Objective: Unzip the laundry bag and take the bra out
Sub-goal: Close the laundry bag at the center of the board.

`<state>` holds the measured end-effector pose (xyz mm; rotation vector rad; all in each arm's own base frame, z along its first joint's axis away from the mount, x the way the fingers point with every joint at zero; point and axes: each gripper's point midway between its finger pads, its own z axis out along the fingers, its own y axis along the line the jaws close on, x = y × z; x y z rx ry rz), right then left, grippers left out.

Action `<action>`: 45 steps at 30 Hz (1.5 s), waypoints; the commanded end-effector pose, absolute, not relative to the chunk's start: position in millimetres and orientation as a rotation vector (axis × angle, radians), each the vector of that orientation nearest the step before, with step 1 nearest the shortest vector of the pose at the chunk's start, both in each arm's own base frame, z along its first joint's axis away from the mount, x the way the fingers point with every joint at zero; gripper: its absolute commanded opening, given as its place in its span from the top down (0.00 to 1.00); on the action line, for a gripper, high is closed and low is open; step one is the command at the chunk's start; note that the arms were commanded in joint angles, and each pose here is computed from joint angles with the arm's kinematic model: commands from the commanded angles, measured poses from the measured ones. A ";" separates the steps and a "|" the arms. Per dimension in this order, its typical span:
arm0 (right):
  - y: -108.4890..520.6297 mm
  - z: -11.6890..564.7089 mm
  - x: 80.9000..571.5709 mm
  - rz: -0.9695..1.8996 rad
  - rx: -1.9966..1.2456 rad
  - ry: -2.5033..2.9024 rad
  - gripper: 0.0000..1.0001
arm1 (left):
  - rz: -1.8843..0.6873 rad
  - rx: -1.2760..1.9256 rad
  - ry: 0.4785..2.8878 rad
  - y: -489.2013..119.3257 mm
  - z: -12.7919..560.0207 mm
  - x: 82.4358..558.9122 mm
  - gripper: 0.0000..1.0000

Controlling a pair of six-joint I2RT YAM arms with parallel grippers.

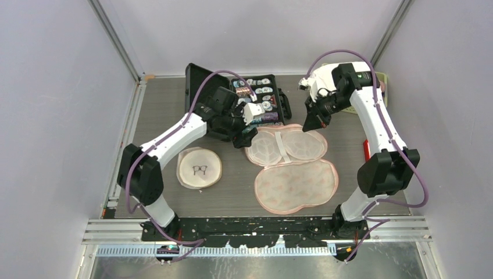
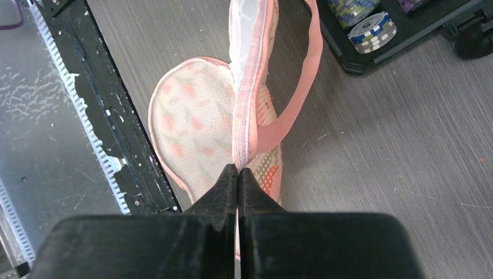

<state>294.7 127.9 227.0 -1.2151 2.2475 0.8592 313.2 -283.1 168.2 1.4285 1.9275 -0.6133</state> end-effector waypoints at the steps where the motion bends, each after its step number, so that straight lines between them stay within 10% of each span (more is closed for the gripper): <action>1: 135.4 250.7 285.1 0.844 -1.272 2.104 0.99 | -0.603 1.480 1.828 -295.0 170.8 331.8 0.15; 25: 132.3 264.1 270.5 0.759 -1.349 1.997 0.99 | -0.699 1.515 1.645 -314.7 157.0 343.2 0.29; 37: 129.7 262.9 292.3 0.674 -1.265 1.990 0.99 | -0.803 1.465 1.662 -320.5 184.8 331.2 0.99; 45: 97.5 253.1 324.5 0.582 -1.105 2.086 0.99 | -0.628 1.379 1.704 -305.6 212.4 343.6 1.00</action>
